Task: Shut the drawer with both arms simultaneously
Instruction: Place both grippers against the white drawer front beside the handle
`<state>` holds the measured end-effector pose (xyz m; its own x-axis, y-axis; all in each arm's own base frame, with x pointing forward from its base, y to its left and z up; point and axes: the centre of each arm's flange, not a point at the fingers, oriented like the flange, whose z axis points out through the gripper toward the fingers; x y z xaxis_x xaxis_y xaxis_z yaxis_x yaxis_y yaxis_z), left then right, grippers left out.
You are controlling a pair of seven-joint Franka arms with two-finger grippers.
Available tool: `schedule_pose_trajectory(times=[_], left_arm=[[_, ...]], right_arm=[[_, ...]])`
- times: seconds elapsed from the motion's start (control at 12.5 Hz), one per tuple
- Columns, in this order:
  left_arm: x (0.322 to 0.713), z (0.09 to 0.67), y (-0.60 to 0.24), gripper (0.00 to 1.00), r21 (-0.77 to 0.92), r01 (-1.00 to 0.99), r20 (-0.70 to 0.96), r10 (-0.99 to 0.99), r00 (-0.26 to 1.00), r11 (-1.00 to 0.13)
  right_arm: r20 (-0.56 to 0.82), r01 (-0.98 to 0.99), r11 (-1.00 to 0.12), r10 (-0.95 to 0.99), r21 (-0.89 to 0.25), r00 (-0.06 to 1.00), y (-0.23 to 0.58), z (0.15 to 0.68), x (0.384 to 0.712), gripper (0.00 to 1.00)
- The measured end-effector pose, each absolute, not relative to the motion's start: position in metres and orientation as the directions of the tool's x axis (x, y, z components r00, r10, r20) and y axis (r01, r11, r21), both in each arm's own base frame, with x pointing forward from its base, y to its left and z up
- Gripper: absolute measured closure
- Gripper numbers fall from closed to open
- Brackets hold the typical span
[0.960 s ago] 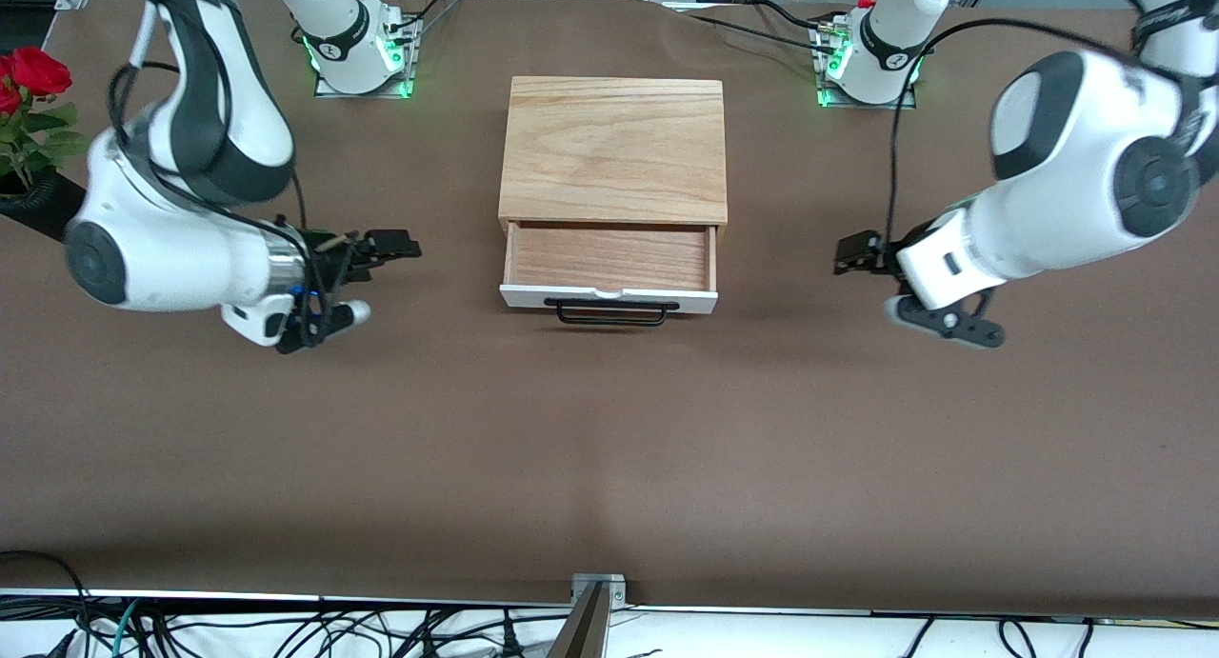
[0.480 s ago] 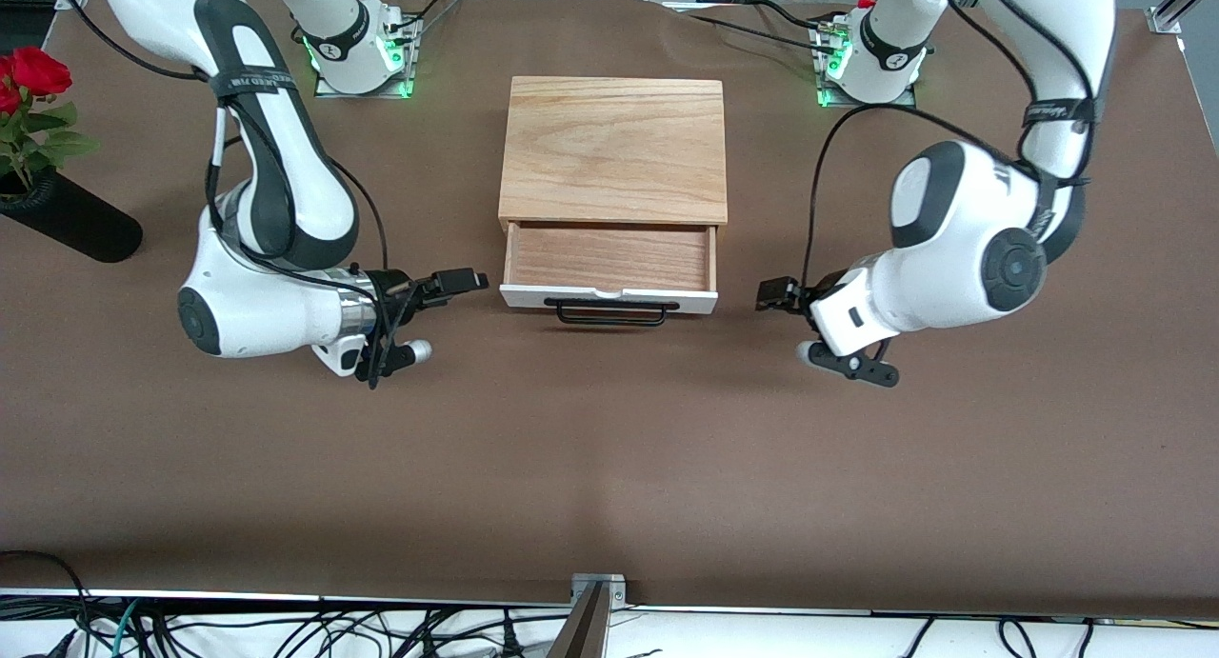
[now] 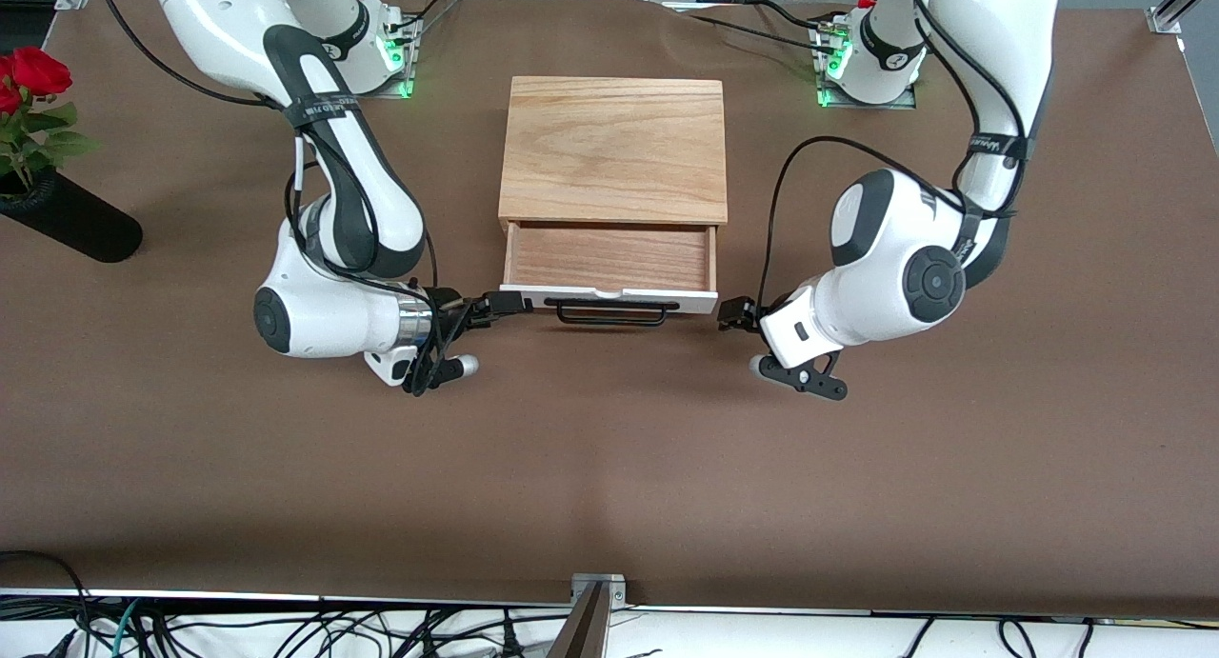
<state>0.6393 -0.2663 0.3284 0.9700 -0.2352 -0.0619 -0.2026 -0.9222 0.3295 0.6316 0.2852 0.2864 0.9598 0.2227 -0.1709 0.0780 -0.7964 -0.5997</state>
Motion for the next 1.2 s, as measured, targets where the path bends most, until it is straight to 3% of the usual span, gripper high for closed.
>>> schedule_pose_trajectory(times=[0.4, 1.2], left_arm=[[0.638, 0.307, -0.290, 0.00, 0.352, -0.201, -0.030, -0.225, 0.974, -0.914], [0.617, 0.282, -0.305, 0.00, 0.424, -0.126, -0.158, -0.210, 0.965, -0.897]], right_arm=[[-0.170, 0.091, -0.794, 0.239, -0.602, 0.956, 0.297, 0.280, 0.627, 0.00], [-0.191, 0.084, -0.796, 0.244, -0.599, 0.951, 0.300, 0.271, 0.620, 0.00]])
